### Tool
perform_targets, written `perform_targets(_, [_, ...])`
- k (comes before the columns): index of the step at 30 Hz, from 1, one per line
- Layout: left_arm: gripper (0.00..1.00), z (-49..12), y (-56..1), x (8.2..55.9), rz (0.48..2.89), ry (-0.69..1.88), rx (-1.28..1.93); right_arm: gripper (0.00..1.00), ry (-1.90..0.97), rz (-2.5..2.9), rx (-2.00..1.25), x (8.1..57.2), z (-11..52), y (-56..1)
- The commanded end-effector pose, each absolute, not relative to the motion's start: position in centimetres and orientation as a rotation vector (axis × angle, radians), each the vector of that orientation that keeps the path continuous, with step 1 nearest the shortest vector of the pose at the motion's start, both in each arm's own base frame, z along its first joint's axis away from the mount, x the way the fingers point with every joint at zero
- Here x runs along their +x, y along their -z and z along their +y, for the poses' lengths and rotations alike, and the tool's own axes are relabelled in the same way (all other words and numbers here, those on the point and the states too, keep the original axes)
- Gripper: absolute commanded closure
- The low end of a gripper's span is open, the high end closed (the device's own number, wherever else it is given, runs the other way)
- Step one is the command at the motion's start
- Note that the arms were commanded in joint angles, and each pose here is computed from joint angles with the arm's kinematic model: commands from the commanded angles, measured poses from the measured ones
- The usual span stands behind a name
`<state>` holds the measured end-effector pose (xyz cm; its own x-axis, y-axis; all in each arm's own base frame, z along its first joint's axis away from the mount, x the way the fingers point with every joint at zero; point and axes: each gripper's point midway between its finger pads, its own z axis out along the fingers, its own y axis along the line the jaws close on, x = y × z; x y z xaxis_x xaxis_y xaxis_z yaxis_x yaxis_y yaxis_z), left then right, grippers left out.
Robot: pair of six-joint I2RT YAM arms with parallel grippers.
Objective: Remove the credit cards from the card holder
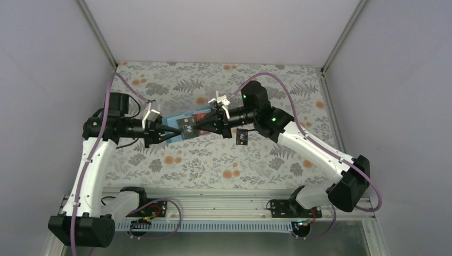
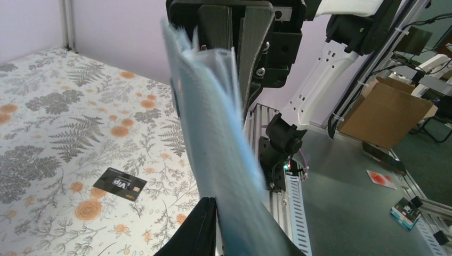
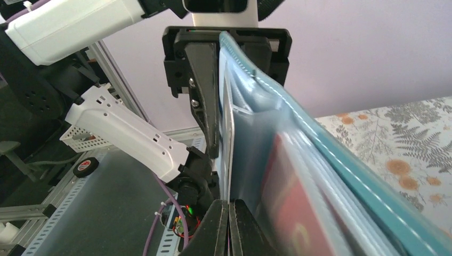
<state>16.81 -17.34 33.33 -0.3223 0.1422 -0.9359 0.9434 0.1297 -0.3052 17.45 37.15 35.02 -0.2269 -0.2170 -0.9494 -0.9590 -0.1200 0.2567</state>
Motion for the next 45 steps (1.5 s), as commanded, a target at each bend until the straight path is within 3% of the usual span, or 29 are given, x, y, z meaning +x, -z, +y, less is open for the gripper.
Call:
perform_targets(1, [0.85,-17.5,-34.4,16.2,1.543,1.283,1.103,0.96,-1.354,1.479,-1.319,17.8,36.0,-35.4])
perform_targets(8, [0.97,-17.5,-34.5,16.3,1.543,1.286,1.102,0.96,-1.352,1.475,-1.324,17.7,35.8,-35.6])
perform_targets(17, [0.98,-17.5,-35.1,16.4,1.521,1.273,1.112,0.96,-1.378,1.481,-1.333,17.6,35.8,-35.0])
perform_targets(20, [0.98,-17.5,-35.1,16.3,1.516,1.274,1.115,0.89,-1.443,1.465,-1.348,17.3,36.2,-35.0])
perform_targets(25, [0.97,-17.5,-35.1,16.2,1.512,1.272,1.117,0.88,-1.458,1.455,-1.341,17.4,36.5,-34.9])
perform_targets(29, [0.98,-17.5,-34.9,16.3,1.518,1.275,1.114,0.82,-1.482,1.454,-1.346,17.3,36.7,-34.9])
perform_targets(32, [0.98,-17.5,-35.0,16.3,1.517,1.271,1.115,0.84,-1.488,1.461,-1.343,17.3,36.9,-34.9])
perform_targets(36, [0.98,-17.5,-35.0,16.3,1.520,1.269,1.115,0.96,-1.480,1.470,-1.331,17.5,37.0,-34.9])
perform_targets(45, [0.98,-17.1,-34.7,17.6,1.584,1.235,1.064,0.96,-1.301,1.731,-1.081,22.2,33.7,-33.4])
